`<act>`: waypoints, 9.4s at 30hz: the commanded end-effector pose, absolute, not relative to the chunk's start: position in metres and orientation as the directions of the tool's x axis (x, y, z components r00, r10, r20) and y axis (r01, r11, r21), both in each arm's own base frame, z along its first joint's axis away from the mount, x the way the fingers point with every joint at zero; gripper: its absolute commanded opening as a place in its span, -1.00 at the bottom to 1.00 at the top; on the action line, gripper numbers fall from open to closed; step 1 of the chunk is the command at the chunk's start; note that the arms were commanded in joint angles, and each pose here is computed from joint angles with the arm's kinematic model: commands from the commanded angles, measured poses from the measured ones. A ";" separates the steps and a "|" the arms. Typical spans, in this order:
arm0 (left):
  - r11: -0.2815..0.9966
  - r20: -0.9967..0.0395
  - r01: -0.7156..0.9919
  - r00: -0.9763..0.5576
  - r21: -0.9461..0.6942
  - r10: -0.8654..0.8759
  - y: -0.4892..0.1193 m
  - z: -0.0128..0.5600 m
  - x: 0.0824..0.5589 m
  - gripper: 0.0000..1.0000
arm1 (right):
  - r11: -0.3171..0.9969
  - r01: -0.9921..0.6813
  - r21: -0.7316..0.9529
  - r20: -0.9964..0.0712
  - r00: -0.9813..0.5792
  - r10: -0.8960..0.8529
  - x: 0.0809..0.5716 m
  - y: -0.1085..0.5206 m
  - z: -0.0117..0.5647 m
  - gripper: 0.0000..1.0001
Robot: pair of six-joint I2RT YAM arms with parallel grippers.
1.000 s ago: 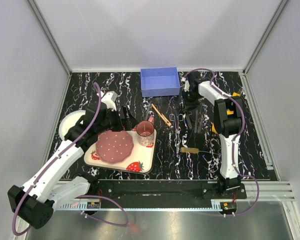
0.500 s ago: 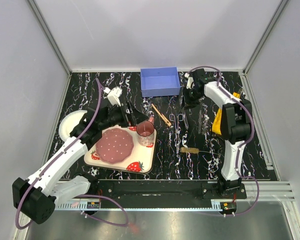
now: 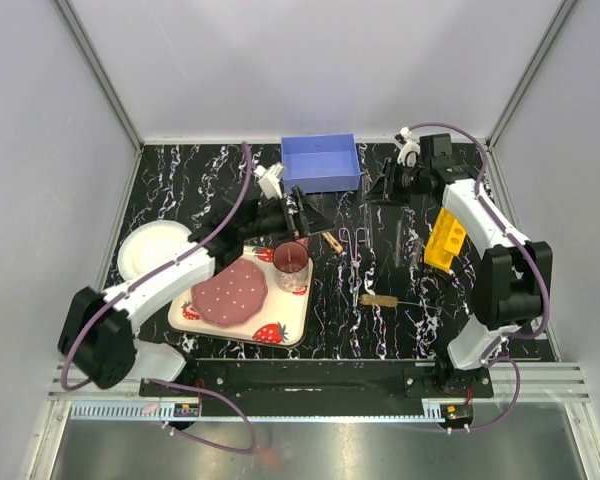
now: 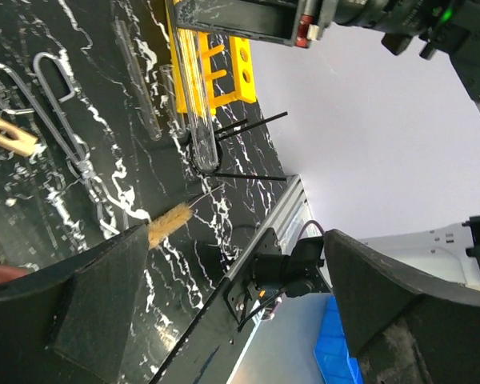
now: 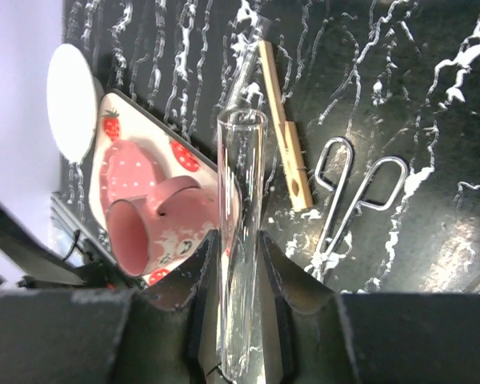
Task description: Organize the chemistry lab equipment
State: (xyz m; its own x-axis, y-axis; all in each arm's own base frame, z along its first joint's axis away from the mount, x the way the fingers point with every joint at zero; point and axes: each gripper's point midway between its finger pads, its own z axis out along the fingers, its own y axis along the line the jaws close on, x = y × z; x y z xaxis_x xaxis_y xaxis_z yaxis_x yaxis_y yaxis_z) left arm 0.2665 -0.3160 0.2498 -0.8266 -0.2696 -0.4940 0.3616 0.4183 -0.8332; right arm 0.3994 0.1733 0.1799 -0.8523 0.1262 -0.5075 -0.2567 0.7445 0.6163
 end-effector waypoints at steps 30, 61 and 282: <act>0.367 -0.447 0.354 -0.871 -0.860 -0.206 -0.451 0.237 0.311 -0.15 | 0.523 -0.319 0.790 -0.538 -0.770 0.342 0.376 0.165 0.261 -0.54; 0.342 -0.826 0.790 -0.560 -0.508 0.066 -0.354 0.260 0.245 -0.79 | 0.120 -0.679 0.724 -0.687 -0.726 0.040 0.296 0.189 0.321 0.99; 0.716 -0.757 0.458 -0.636 -0.527 -0.150 -0.232 0.256 0.235 0.97 | 0.964 -0.234 0.125 -0.349 -0.920 -0.178 0.406 0.082 0.072 0.99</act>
